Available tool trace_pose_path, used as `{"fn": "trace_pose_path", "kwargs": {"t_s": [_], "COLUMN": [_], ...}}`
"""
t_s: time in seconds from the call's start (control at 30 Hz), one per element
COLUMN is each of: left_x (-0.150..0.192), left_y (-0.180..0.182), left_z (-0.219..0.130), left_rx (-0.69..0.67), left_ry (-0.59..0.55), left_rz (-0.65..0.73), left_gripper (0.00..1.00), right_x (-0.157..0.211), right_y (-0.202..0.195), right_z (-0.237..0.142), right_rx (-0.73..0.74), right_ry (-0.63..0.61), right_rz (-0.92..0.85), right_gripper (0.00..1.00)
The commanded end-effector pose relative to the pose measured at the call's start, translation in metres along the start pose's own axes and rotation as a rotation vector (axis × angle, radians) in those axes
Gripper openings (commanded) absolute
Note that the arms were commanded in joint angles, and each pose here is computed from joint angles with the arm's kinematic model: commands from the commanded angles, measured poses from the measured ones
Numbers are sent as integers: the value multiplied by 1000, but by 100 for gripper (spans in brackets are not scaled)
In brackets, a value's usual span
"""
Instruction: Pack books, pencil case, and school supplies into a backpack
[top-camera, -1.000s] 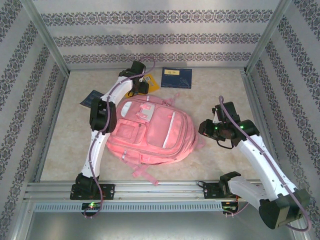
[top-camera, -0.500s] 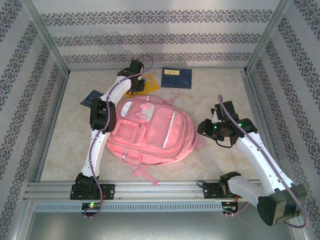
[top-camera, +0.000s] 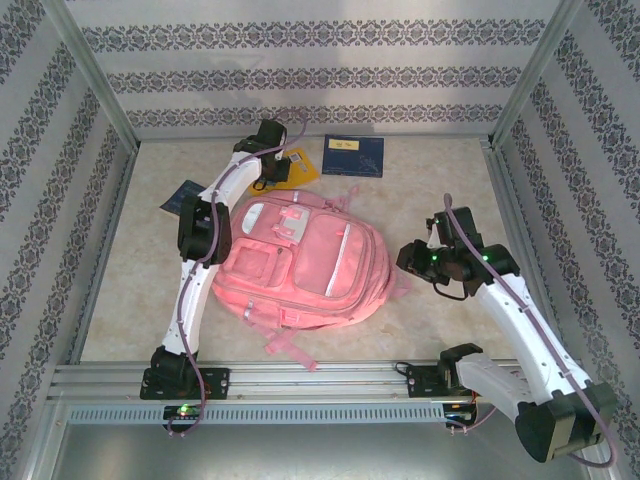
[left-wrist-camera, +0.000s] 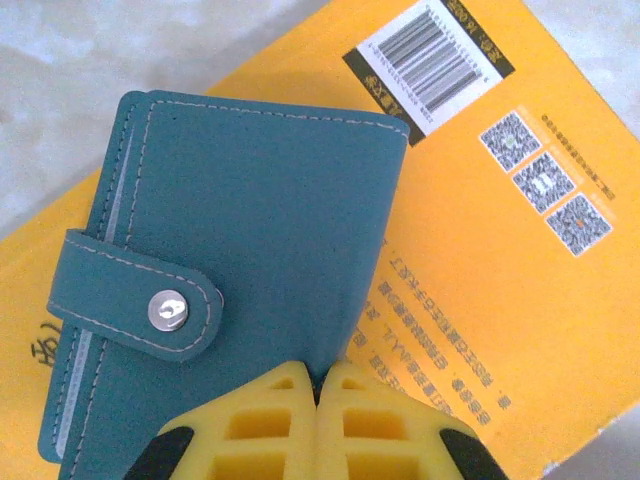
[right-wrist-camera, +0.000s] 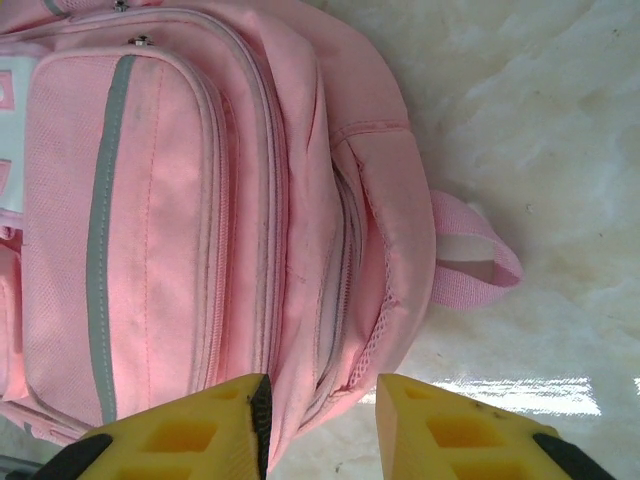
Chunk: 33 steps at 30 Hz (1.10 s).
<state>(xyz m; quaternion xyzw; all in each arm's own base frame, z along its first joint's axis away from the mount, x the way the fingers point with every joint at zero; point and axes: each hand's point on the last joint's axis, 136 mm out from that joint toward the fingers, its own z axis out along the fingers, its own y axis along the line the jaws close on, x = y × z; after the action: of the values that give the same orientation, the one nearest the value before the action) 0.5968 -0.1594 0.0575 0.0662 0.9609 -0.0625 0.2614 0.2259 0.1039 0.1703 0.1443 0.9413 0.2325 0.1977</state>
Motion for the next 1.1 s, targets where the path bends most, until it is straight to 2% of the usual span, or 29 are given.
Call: {"fn": "trace_pose_path", "kwargs": {"t_s": [0.0,0.3,0.5,0.8,0.93,1.07], "left_x": [-4,-32,-38,-18,-2,13], "left_y": [1,-9,-44,-112,-140,-164], "left_z": [-31,-88,-127,-197,-237,-276], "left_rx": [21,50,147,299,425,603], "left_ry": [0,-103,-151,-184,-196,-206], "left_rz": [-13,-27,-37,-41,-76,-143], "left_gripper": [0,0,0,0,0,0], "right_x": [2,2,-3,-31,-49,-60], "right_y": [-3,-2,8,57,76,91], "right_z": [-4,-16,-24,-34,-42,-42], "right_rx": [-14,-28,-64,-247,-315,-371], "right_ry": [-19,-55,-74,-90,-135,-116], "right_rz": [24,11,-18,38,65,141], "right_gripper": [35,35,37,43,48,50]}}
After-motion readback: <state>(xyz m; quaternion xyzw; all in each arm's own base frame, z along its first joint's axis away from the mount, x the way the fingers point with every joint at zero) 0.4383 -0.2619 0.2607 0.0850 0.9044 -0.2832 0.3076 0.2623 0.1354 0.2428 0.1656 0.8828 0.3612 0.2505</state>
